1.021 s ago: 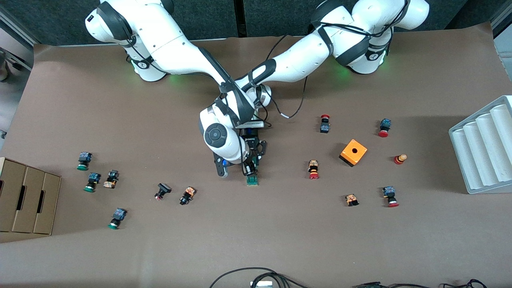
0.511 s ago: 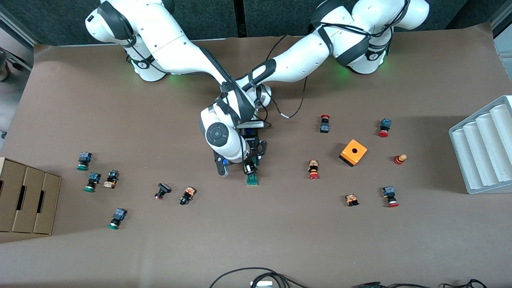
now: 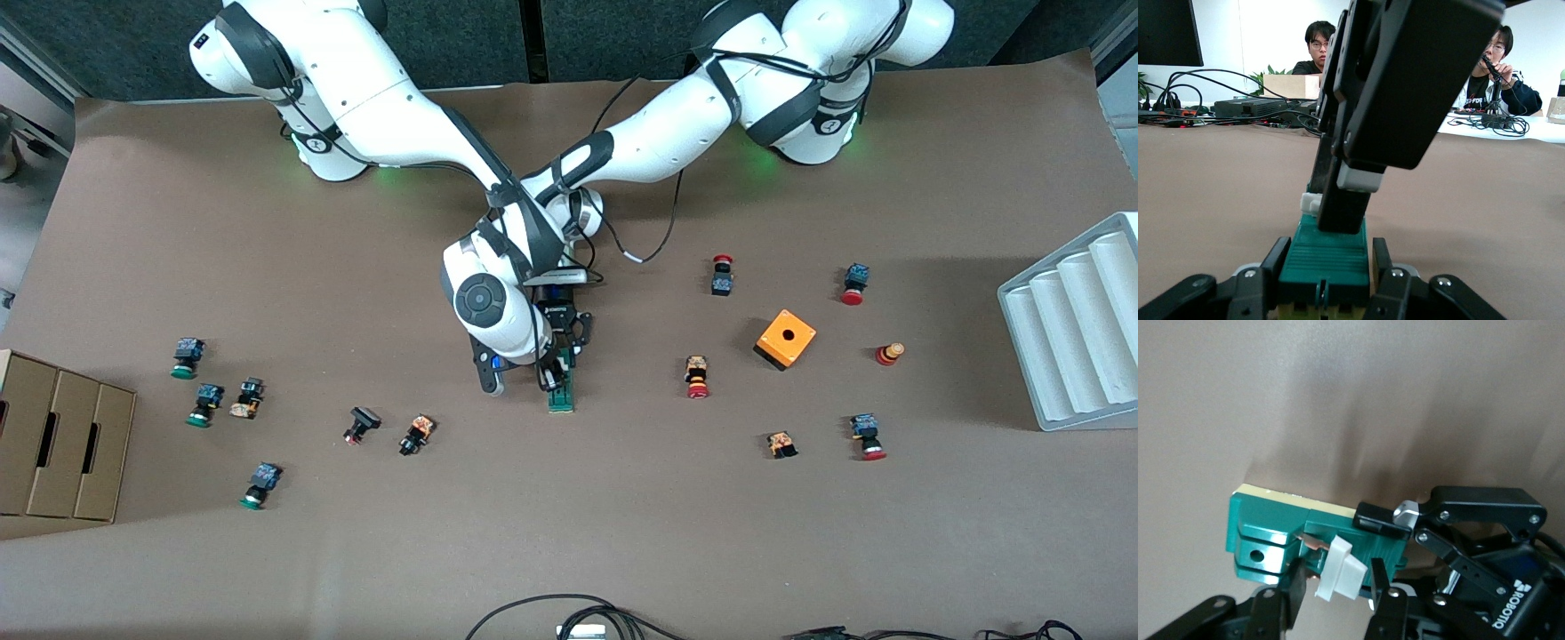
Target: Close load switch with both arms
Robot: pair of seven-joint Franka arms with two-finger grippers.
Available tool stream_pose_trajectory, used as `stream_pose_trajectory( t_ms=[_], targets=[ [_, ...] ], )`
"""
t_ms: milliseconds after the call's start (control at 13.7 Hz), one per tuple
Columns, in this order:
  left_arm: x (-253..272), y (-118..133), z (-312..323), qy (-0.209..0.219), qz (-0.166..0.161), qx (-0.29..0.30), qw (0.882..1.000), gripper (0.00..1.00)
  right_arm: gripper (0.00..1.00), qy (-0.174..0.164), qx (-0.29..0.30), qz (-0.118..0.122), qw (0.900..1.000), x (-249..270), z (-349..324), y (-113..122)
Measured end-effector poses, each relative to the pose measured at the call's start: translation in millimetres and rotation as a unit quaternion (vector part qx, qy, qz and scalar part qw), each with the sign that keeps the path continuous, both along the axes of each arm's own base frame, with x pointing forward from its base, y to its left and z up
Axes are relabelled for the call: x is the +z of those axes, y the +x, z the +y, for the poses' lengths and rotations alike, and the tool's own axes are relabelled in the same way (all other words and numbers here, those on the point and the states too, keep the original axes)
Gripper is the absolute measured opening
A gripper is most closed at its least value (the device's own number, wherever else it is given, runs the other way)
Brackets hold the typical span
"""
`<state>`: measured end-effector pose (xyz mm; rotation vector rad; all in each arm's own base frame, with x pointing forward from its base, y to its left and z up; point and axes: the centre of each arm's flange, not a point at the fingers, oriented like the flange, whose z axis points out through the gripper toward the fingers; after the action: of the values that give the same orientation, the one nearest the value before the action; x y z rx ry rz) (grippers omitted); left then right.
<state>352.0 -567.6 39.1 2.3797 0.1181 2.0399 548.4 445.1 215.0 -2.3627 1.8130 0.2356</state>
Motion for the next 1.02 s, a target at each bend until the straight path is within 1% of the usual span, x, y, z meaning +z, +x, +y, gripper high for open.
stream_pose_trajectory(
  t_ms=[584,803,876,1021],
  targets=[
    [0.0,-0.1,-0.1,0.0,0.0,0.0,1.0,0.56,0.48,0.004,-0.004,-0.007,1.0,8.7,-3.3,4.9],
    [0.0,-0.1,-0.1,0.0,0.0,0.0,1.0,0.56,0.46,0.005,-0.005,-0.006,1.0,11.5,-4.3,5.9],
    [0.0,-0.1,-0.1,0.0,0.0,0.0,1.0,0.56,0.39,0.004,-0.004,-0.003,1.0,13.2,-4.2,5.0],
    [0.0,-0.1,-0.1,0.0,0.0,0.0,1.0,0.56,0.37,0.006,-0.005,-0.005,1.0,17.2,-5.5,6.8]
  ],
)
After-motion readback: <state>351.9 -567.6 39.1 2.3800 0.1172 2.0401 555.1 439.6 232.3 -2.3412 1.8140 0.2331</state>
